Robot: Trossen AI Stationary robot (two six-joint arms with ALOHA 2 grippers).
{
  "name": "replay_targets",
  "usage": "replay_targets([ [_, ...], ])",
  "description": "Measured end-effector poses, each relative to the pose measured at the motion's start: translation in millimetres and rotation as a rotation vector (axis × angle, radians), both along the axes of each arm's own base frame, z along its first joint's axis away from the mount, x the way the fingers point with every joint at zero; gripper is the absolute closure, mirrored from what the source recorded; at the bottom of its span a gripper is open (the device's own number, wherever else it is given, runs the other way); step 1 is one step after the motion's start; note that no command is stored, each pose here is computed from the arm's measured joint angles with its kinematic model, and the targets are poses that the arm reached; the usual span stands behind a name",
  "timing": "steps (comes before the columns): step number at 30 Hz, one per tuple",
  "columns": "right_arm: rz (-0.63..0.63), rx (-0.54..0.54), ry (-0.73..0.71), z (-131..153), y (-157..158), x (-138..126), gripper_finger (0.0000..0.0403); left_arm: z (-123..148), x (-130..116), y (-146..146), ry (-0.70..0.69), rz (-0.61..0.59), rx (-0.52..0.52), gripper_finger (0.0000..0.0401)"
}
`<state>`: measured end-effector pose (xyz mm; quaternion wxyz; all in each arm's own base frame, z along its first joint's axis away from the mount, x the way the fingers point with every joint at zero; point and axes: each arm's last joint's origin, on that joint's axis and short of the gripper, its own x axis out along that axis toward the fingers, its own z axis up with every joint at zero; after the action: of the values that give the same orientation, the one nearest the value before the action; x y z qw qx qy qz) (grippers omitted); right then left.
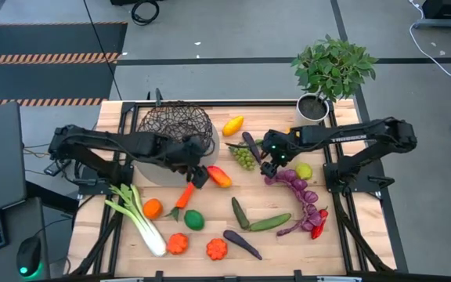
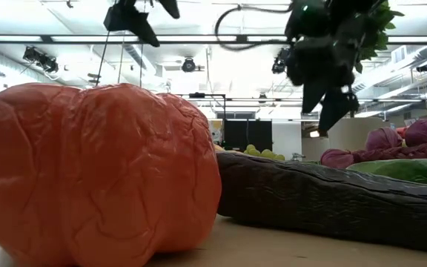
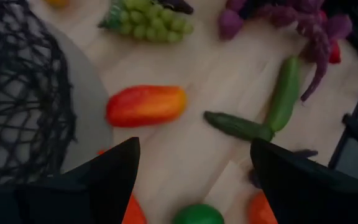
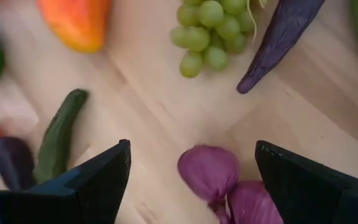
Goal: Build produce basket
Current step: Put the green grapes into the black wire basket
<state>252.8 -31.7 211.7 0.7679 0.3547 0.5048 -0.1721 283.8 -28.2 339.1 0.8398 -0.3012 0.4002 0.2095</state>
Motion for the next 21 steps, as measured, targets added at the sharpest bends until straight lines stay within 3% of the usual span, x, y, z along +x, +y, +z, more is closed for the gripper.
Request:
replay_targets([
  [7, 0.022, -0.137, 0.095, -13.9, -18.1, 10.9, 0.0056, 14.1, -8.6, 14.5, -0.078, 0.071, -0.023, 0.0088],
  [11, -0.016, -0.175, 0.037, -4.1, -40.4, 22.1, 0.0056, 18.7, -12.1, 18.4, -0.106, 0.112, -0.045, 0.0088],
  [15, 0.044, -0.238, -0.024, 0.8, -55.3, 38.0, 0.0056, 20.6, -14.4, 22.0, -0.114, 0.134, -0.053, 0.0088],
  [21, 0.053, -0.213, 0.014, -12.5, -71.9, 58.0, 0.0056, 22.3, -15.0, 25.8, -0.13, 0.167, -0.069, 0.0089],
])
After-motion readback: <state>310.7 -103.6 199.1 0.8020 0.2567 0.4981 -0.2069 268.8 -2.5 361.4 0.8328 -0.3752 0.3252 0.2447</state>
